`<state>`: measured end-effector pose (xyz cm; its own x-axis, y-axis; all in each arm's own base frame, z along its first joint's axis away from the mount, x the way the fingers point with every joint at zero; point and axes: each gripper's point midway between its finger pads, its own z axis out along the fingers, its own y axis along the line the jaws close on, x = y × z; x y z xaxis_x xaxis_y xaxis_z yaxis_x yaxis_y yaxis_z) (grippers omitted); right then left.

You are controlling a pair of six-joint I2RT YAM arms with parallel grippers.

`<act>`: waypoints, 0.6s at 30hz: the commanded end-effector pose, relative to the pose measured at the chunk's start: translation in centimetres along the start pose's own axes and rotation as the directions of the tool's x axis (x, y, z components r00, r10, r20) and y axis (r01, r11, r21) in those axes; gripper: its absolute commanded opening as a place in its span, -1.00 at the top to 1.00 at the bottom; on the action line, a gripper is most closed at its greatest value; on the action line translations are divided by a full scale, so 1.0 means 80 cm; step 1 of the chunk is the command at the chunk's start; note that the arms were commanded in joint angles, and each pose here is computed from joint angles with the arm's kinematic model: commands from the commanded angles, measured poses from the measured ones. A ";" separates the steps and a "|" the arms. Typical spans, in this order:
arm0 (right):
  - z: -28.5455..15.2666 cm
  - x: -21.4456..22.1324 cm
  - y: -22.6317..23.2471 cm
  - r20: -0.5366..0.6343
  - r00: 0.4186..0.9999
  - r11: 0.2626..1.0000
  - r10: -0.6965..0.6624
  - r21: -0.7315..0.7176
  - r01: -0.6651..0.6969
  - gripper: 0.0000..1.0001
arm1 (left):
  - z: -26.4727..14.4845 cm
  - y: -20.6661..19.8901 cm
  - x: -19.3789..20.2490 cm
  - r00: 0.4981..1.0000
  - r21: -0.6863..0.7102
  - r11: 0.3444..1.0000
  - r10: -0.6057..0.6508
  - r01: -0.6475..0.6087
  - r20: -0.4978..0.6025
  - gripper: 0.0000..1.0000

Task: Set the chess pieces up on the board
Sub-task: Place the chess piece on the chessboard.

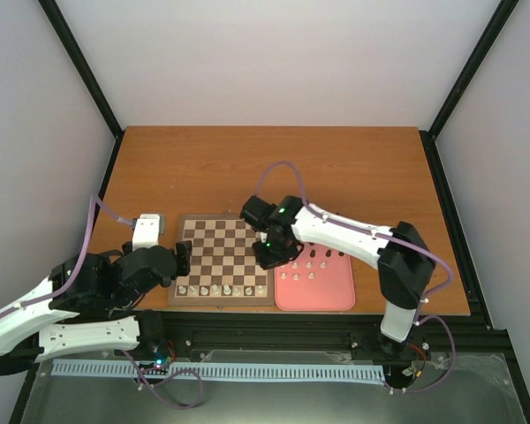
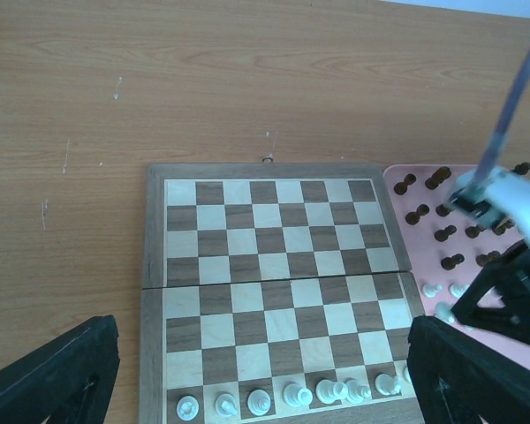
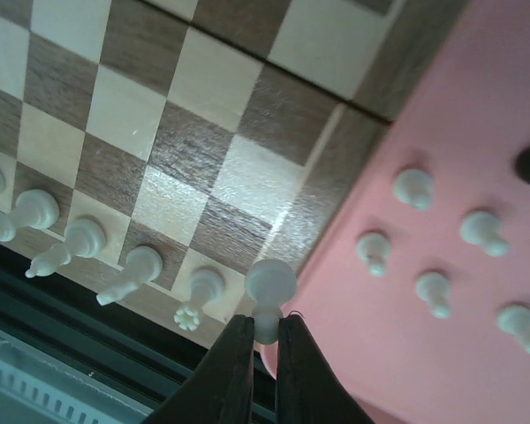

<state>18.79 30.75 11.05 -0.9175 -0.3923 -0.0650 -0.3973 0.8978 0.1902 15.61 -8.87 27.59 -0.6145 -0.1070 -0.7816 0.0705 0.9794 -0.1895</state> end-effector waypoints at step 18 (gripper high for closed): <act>0.050 0.004 0.040 -0.112 0.992 0.999 -0.049 -0.003 0.049 0.88 | -0.015 0.045 -0.005 0.996 -0.029 0.997 -0.066 0.067 0.059 -0.99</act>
<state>17.91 33.96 7.36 -0.8986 -0.4376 0.0315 -0.4242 0.8850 0.1918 15.10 -6.23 27.70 -0.5902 -0.1668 -0.7898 0.0320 0.9728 -0.2293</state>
